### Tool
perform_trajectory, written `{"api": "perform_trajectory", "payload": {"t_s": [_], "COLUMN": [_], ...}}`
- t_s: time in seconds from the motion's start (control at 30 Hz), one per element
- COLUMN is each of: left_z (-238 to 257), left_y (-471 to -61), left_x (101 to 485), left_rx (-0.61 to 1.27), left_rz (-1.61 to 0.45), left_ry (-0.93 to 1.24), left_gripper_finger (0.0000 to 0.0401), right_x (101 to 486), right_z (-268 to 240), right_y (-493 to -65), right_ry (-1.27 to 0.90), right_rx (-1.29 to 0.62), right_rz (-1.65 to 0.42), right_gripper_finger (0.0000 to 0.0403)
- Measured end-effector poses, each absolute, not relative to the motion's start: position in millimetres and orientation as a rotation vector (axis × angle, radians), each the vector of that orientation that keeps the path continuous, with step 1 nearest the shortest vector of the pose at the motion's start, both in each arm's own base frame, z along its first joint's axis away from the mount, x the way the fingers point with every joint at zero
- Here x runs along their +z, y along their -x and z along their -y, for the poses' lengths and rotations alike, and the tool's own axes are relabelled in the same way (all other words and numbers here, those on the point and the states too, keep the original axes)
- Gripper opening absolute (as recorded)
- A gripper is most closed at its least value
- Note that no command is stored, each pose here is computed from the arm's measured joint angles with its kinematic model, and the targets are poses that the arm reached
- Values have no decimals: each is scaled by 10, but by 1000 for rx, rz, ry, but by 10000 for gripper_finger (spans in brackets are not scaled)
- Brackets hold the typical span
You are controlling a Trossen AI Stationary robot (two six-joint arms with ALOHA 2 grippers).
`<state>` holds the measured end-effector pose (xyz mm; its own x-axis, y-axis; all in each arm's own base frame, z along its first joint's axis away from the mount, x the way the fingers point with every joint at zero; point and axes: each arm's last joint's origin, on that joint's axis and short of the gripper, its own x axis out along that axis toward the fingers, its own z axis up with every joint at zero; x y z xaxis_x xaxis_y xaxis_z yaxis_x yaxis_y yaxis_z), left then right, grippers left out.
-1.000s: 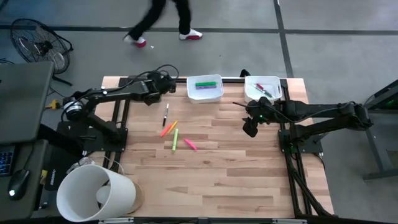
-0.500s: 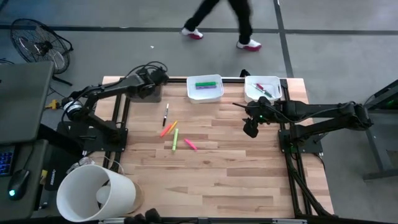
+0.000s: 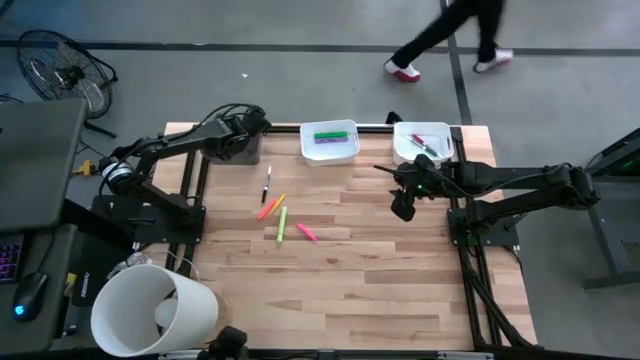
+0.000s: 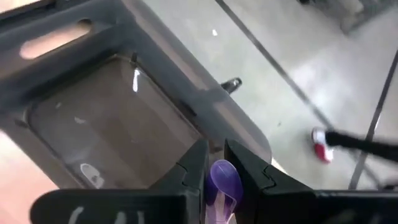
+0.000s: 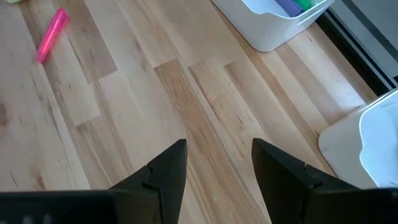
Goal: Pick & Place Markers
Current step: Put the violet pen into the black bin, then put the black marker pen into the right white bin
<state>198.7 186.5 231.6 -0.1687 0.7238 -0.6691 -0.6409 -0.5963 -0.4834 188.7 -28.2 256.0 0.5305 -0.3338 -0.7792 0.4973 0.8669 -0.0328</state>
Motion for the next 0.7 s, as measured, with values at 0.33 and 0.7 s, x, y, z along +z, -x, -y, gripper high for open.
{"api": "perform_trajectory", "payload": {"t_s": [0.33, 0.7], "left_z": [-1952, -1977], "left_y": [-1869, -1858], "left_x": [2236, 2229], "left_rx": [1975, 1956], "left_rz": [287, 314], "left_ry": [1417, 1516], "left_gripper_finger": [40, 105], "right_x": [2566, 2566], "right_z": [283, 281], "right_y": [-1898, -1899], "right_ry": [-202, -200], "right_rx": [-496, -485], "right_rz": [-870, -872], "right_gripper_finger": [169, 170]}}
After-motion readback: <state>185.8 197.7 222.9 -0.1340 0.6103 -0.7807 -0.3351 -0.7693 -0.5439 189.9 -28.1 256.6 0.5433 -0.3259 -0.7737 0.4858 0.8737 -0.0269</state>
